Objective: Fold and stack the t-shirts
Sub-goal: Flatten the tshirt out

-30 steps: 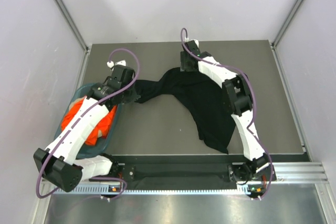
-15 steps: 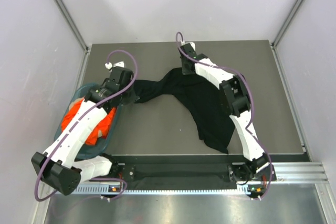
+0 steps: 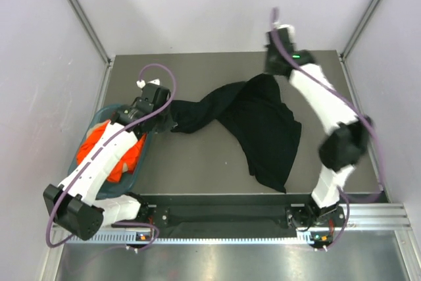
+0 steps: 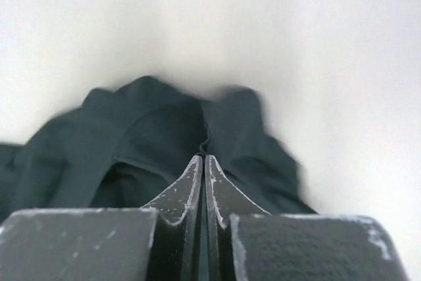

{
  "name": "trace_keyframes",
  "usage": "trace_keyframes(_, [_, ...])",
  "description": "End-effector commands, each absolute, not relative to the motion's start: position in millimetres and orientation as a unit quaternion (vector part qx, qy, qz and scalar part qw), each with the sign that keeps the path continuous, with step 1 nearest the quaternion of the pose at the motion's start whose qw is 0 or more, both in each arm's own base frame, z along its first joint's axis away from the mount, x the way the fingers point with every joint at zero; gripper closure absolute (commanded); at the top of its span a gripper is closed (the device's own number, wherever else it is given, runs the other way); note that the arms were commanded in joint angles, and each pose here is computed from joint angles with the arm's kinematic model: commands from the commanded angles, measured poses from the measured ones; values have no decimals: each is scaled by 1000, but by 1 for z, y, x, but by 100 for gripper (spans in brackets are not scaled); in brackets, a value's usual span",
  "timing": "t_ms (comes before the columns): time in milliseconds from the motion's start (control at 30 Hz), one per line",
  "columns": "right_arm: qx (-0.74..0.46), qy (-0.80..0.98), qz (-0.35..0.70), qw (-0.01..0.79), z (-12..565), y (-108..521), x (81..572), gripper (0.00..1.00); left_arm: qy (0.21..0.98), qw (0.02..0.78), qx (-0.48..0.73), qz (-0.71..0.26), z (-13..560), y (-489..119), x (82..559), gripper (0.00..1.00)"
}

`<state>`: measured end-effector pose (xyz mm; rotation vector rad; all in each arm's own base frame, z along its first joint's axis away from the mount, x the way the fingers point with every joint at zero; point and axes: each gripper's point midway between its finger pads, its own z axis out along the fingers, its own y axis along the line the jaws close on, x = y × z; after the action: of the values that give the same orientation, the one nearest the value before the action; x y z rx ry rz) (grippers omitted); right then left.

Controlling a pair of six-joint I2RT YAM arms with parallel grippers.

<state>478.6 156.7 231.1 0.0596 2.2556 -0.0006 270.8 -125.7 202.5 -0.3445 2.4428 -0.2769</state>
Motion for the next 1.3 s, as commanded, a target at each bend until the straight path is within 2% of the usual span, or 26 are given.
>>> trace_keyframes(0, [69, 904, 8, 421, 270, 93, 407, 100, 930, 325, -121, -122, 205, -134, 276, 100])
trace_keyframes(67, [98, 908, 17, 407, 260, 59, 359, 100, 931, 322, -118, -125, 204, -135, 275, 100])
trace_keyframes(100, [105, 897, 33, 428, 275, 50, 332, 100, 932, 320, -117, -124, 203, -135, 274, 100])
trace_keyframes(133, [115, 908, 18, 401, 249, 36, 312, 100, 932, 320, -116, -125, 203, -134, 273, 100])
trace_keyframes(200, [125, 905, 12, 407, 249, 22, 273, 100, 934, 316, -114, -124, 198, -134, 270, 100])
trace_keyframes(433, [154, 930, 24, 333, 185, 19, 195, 100, 948, 280, -101, -112, 169, -130, 253, 100])
trace_keyframes(667, [153, 947, 58, 276, 146, 34, 177, 100, 970, 210, -85, -92, 130, -135, 246, 100])
trace_keyframes(800, [121, 953, 139, 240, 131, 67, 183, 100, 967, 223, -98, -81, 138, -134, 260, 100])
trace_keyframes(867, [124, 954, 137, 235, 128, 68, 188, 100, 961, 243, -104, -75, 147, -132, 266, 100])
trace_keyframes(967, [138, 961, 83, 226, 122, 51, 207, 74, 950, 279, -136, -36, 164, -112, 272, 100])
trace_keyframes(1000, [144, 958, 83, 235, 126, 48, 218, 60, 943, 297, -147, -27, 173, -105, 273, 100])
trace_keyframes(1033, [144, 959, 82, 231, 124, 47, 223, 54, 934, 317, -163, -3, 180, -93, 276, 100])
trace_keyframes(1100, [160, 961, 78, 210, 116, 41, 237, 44, 917, 351, -188, 16, 201, -79, 276, 100])
trace_keyframes(1267, [190, 964, 76, 169, 94, 25, 254, 40, 876, 423, -224, 67, 244, -45, 278, 100])
